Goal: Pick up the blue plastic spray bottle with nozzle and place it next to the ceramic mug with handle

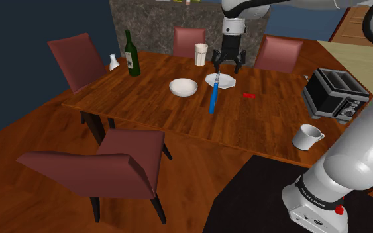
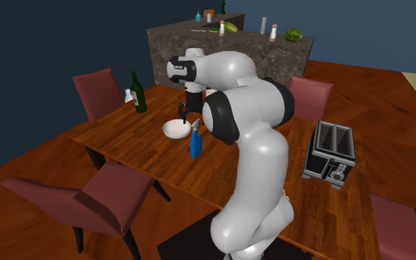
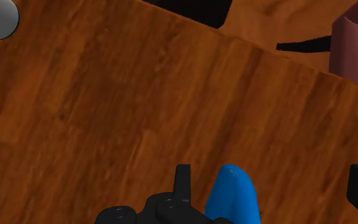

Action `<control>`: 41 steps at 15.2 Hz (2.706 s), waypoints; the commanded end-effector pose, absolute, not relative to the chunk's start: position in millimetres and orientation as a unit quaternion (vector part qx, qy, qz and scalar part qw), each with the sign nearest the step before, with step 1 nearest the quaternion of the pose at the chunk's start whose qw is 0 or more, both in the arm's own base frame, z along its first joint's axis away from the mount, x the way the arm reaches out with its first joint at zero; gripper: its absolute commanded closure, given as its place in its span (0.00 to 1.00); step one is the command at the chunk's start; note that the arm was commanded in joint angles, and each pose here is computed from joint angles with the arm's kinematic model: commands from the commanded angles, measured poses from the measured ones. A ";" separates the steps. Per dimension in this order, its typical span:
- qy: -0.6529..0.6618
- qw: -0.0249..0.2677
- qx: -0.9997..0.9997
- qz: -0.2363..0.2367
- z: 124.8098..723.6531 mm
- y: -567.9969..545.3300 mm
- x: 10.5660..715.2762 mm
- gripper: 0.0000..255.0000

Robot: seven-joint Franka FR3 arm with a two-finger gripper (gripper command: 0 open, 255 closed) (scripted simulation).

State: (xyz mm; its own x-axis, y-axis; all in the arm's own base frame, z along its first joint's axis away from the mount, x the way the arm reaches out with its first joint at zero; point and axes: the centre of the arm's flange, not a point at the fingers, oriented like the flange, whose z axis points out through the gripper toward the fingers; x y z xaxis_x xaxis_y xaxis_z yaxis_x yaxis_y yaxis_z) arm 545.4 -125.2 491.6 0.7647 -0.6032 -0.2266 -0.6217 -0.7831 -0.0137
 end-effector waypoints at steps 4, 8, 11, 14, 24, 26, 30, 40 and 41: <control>0.386 0.070 -0.909 0.139 441.0 -164.3 589.3 0.00; 0.432 0.090 -0.882 0.165 398.5 -198.3 618.0 0.00; 0.465 0.105 -0.859 0.184 364.7 -224.4 635.8 0.00; 0.493 0.117 -0.839 0.200 335.2 -246.2 648.3 0.00; 0.493 0.117 -0.839 0.200 299.5 -230.5 639.5 0.00; 0.493 0.117 -0.839 0.200 299.5 -230.5 639.5 0.00; 0.493 0.117 -0.839 0.200 299.6 -230.5 639.5 1.00; 0.493 0.117 -0.839 0.200 304.8 -230.5 639.5 1.00; 0.493 0.117 -0.839 0.200 310.1 -230.4 639.4 1.00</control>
State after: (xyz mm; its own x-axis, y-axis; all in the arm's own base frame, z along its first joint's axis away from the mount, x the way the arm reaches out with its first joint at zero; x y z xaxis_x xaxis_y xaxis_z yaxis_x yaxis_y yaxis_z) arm 639.8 -230.6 305.9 0.4349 -0.7795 -0.4507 -0.8733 -0.4871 -0.0002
